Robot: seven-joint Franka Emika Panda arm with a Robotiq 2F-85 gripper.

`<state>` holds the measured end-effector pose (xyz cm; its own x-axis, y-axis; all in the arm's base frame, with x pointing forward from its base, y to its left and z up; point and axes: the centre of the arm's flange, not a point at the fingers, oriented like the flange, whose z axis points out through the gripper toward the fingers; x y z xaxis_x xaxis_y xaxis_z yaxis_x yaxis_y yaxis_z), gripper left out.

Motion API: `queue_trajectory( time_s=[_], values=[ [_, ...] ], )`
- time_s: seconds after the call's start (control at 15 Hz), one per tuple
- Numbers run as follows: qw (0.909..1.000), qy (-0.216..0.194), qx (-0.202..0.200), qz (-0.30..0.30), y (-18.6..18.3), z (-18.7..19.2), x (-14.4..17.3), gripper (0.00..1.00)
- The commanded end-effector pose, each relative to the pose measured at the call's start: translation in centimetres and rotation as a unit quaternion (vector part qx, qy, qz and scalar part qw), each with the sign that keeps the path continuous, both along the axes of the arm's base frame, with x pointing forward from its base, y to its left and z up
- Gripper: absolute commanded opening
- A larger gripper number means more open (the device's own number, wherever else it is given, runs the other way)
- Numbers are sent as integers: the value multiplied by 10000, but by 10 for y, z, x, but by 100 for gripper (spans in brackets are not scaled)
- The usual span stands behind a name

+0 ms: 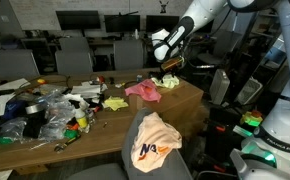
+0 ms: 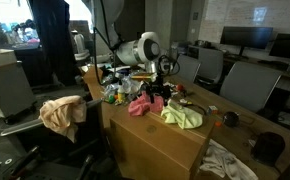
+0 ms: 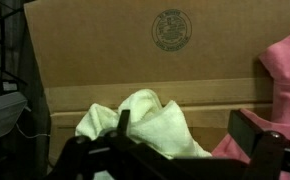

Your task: Pick the clothes on the box and put them on the back rest of the chair

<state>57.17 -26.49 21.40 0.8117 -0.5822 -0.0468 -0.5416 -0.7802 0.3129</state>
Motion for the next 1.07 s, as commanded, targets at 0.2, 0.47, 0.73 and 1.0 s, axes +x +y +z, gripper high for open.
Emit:
queue_trajectory(
  time_s=[0.2,0.47,0.73,1.0],
  values=[
    [9971,-38,717,-257,-43,-33,15,100],
    [9947,-13,963,-367,-57,-47,13,100],
    [9928,31,1103,-472,-66,-59,11,100],
    [9913,89,1188,-567,-71,-71,9,74]
  ],
)
